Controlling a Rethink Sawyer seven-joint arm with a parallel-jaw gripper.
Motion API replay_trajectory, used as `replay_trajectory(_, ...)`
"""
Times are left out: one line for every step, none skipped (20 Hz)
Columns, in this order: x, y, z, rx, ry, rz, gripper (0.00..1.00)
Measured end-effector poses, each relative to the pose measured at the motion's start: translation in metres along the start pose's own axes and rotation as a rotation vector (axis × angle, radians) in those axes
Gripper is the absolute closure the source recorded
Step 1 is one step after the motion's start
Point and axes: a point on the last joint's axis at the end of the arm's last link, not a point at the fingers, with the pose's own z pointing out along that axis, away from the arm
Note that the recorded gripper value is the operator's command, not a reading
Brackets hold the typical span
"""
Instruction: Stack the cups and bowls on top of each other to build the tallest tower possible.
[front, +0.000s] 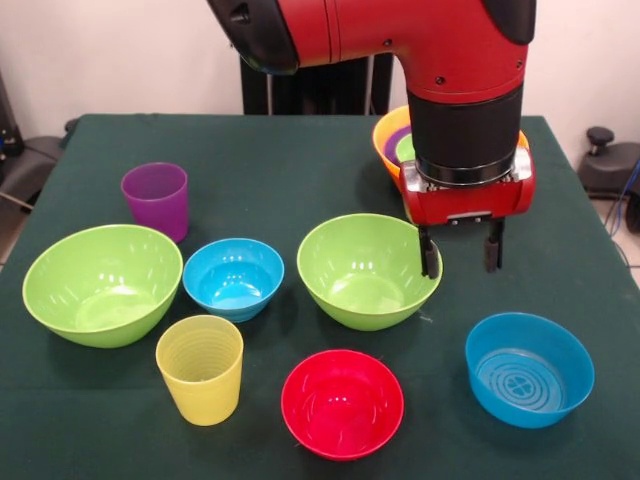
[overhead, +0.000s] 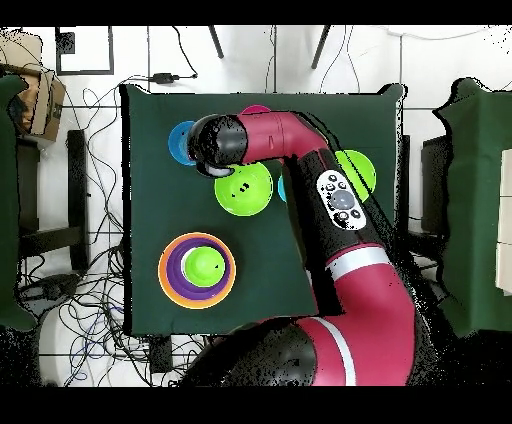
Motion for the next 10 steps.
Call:
replay_trajectory(-0.0009,-0.0008,-0.0017,0.000,-0.003,0.001,0.00)
replay_trajectory(-0.0013,-0.0011,-0.0027,-0.001,-0.004,0.001,0.00)
replay_trajectory(-0.0018,-0.0016,-0.0036,-0.001,-0.006,0.002,0.00)
replay_trajectory(-0.0022,-0.0021,-0.0043,-0.001,-0.007,0.002,0.00)
replay_trajectory(-0.0028,-0.0031,-0.0051,-0.001,-0.008,0.004,0.00)
replay_trajectory(-0.0028,-0.0035,-0.0051,-0.001,-0.008,0.004,0.00)
replay_trajectory(-0.0029,-0.0038,-0.0051,-0.002,-0.008,0.004,0.00)
replay_trajectory(-0.0030,-0.0046,-0.0050,-0.002,-0.008,0.006,0.00)
replay_trajectory(-0.0032,-0.0056,-0.0050,-0.003,-0.009,0.007,0.00)
replay_trajectory(-0.0034,-0.0067,-0.0048,-0.003,-0.010,0.008,0.00)
